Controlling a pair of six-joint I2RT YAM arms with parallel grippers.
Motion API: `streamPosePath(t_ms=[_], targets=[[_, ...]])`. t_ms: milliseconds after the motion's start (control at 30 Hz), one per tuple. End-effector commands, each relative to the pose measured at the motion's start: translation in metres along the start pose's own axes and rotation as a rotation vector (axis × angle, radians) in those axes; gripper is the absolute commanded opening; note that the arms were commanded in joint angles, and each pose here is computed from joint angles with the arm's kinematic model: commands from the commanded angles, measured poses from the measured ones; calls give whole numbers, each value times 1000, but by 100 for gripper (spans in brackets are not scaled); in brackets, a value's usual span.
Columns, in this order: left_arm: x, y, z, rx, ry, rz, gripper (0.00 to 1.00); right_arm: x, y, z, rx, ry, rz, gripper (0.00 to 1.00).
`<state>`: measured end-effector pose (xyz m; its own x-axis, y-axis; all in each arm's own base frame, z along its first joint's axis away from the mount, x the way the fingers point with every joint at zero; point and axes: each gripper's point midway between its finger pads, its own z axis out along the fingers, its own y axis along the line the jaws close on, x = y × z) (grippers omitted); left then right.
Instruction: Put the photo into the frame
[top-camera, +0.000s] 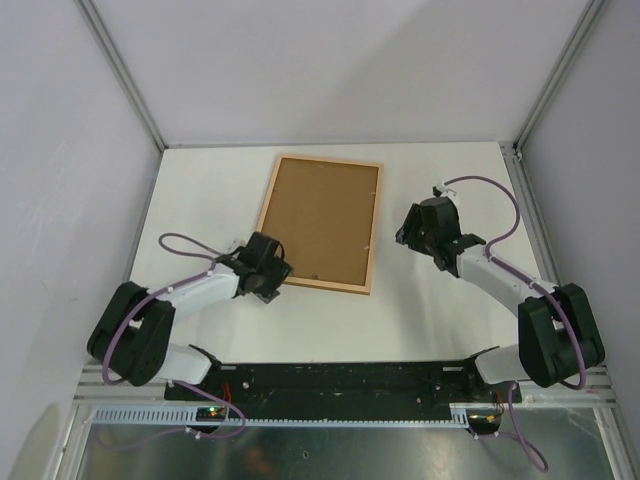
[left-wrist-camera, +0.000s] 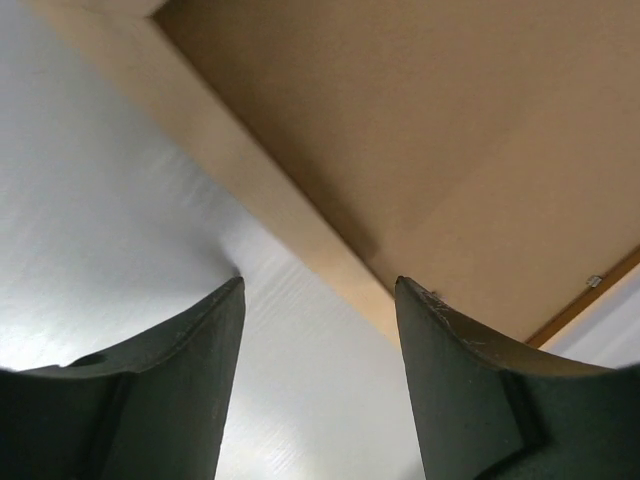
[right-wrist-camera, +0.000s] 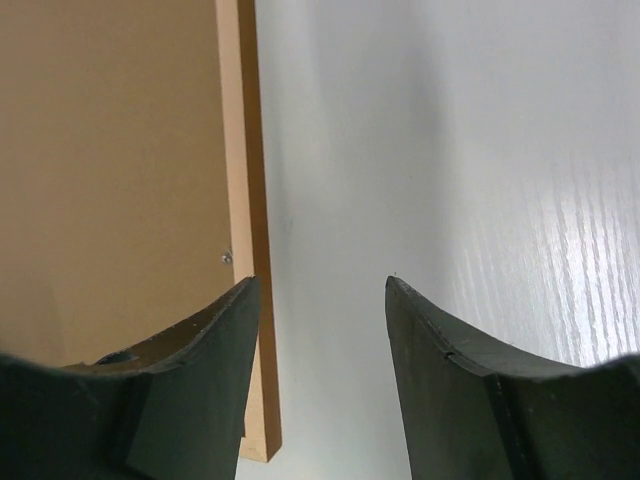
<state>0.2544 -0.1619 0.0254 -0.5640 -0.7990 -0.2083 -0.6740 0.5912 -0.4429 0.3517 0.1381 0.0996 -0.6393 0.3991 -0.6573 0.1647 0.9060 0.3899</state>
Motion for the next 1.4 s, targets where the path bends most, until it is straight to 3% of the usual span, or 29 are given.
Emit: streamPosePath(t_ms=[0,333,500,633,767,833,933,1100,1367], targets=[[-4,-31,5,42,-42,-32,67,-23,19,-1,-57,-45,-3,58],[4,-31,23,5,-39,-16,66,-19,18,-4,-60,-27,-31,57],[4,-30,28,-14,-40,30,56,-18,18,-3,-66,-18,-38,57],[3,-24,33,-41,-47,99,38,-22,13,-4,-65,-19,-32,57],[0,-11,36,-80,-59,206,7,-28,6,-8,-55,-27,-32,57],[0,-1,35,-98,-55,243,2,-29,3,-10,-46,-29,-37,57],[2,8,32,-99,-41,298,0,-31,-1,-14,-34,-33,-47,57],[-9,11,25,-86,-70,505,0,-36,-18,-27,46,-56,-77,58],[-35,-13,13,-13,-90,789,0,-48,-53,-40,194,-106,-124,64]])
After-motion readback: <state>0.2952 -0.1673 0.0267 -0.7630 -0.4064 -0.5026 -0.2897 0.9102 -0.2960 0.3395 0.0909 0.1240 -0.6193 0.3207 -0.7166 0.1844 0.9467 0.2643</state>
